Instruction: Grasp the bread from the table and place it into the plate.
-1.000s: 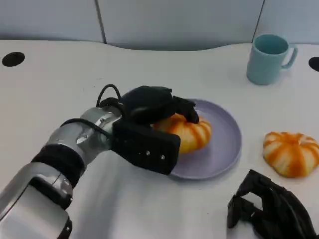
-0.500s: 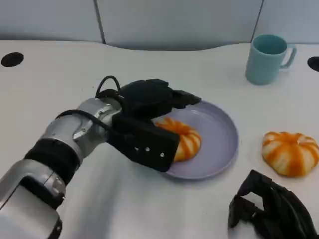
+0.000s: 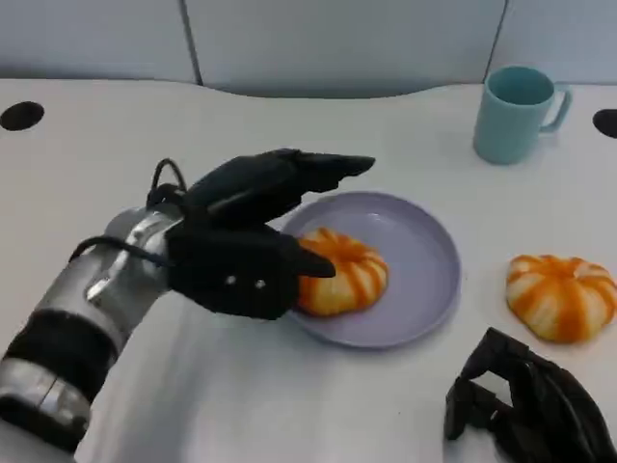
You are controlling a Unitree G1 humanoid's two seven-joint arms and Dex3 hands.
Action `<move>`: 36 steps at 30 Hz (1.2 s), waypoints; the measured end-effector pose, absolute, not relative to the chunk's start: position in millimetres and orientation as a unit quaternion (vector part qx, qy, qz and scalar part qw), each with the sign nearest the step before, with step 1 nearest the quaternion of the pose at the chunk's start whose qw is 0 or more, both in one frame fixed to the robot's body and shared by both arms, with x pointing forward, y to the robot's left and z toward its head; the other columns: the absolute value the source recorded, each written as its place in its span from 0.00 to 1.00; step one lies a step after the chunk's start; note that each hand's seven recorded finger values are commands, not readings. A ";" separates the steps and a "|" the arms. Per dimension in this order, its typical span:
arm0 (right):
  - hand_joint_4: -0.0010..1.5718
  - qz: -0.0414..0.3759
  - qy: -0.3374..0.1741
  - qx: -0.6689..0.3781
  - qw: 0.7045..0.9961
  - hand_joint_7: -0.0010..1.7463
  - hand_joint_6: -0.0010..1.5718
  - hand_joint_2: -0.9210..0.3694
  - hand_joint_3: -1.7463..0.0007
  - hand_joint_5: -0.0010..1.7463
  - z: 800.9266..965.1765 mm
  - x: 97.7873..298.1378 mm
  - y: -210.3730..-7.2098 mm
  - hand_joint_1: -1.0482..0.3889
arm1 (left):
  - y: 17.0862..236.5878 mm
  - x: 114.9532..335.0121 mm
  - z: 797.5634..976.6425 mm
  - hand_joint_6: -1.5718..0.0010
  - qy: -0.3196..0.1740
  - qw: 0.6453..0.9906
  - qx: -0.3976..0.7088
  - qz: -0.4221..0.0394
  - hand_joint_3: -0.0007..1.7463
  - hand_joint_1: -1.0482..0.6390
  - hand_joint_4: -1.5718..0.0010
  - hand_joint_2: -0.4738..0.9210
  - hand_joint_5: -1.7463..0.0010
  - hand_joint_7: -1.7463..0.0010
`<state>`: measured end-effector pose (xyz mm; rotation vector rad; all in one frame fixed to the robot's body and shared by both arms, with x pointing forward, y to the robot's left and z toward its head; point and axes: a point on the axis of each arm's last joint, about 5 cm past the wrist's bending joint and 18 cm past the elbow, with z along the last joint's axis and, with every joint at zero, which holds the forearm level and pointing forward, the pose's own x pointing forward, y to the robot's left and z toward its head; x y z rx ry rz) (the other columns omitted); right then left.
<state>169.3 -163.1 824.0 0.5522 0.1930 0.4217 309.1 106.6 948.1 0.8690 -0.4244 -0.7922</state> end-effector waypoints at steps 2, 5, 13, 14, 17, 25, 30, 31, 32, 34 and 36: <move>0.45 0.206 0.095 0.270 0.936 0.84 0.39 0.00 0.80 1.00 824.2 168.9 -163.5 0.34 | 111.0 304.7 942.2 0.91 -0.188 0.819 0.390 -0.377 0.16 0.16 0.98 1.00 0.89 0.98; 0.45 0.208 0.093 0.270 0.936 0.84 0.40 0.00 0.81 1.00 825.0 169.5 -163.2 0.33 | 120.6 298.9 939.4 0.86 -0.184 0.846 0.337 -0.369 0.19 0.16 1.00 1.00 0.76 0.98; 0.46 0.209 0.094 0.273 0.934 0.85 0.40 0.00 0.81 1.00 825.1 169.9 -164.6 0.33 | 145.3 260.3 905.1 0.66 -0.160 0.931 0.132 -0.301 0.19 0.18 0.85 1.00 0.45 0.92; 0.46 0.210 0.094 0.273 0.934 0.85 0.40 0.00 0.81 1.00 825.2 170.3 -164.5 0.33 | 147.4 255.4 903.6 0.64 -0.166 0.937 0.107 -0.287 0.19 0.19 0.82 1.00 0.43 0.91; 0.46 0.210 0.095 0.273 0.934 0.84 0.41 0.00 0.82 1.00 825.1 170.5 -164.8 0.32 | 151.4 240.7 897.1 0.58 -0.173 0.953 0.031 -0.246 0.17 0.21 0.76 1.00 0.35 0.87; 0.47 0.210 0.097 0.273 0.934 0.83 0.41 0.00 0.82 1.00 823.9 172.5 -165.2 0.32 | 168.2 199.0 887.2 0.73 -0.127 0.968 -0.145 -0.160 0.24 0.27 0.66 1.00 0.00 0.12; 0.46 0.212 0.096 0.272 0.934 0.83 0.42 0.00 0.82 1.00 824.3 174.2 -164.5 0.32 | 180.3 182.7 881.5 0.70 -0.101 0.971 -0.176 -0.125 0.24 0.30 0.55 1.00 0.00 0.01; 0.46 0.213 0.096 0.273 0.933 0.83 0.42 0.00 0.82 1.00 824.0 174.8 -164.3 0.33 | 182.6 179.9 879.4 0.70 -0.099 0.969 -0.193 -0.120 0.25 0.30 0.54 1.00 0.00 0.00; 0.46 0.212 0.097 0.273 0.933 0.83 0.42 0.00 0.82 1.00 823.2 174.5 -164.5 0.33 | 183.6 177.5 877.1 0.69 -0.097 0.966 -0.208 -0.119 0.25 0.31 0.53 1.00 0.00 0.00; 0.46 0.212 0.098 0.273 0.933 0.83 0.42 0.00 0.81 1.00 822.4 174.3 -164.4 0.33 | 183.9 173.7 873.4 0.68 -0.090 0.963 -0.225 -0.118 0.25 0.31 0.52 1.00 0.00 0.00; 0.46 0.214 0.097 0.273 0.933 0.83 0.41 0.00 0.81 1.00 822.6 174.9 -164.3 0.33 | 184.0 172.4 872.1 0.66 -0.089 0.961 -0.233 -0.117 0.26 0.31 0.49 1.00 0.00 0.00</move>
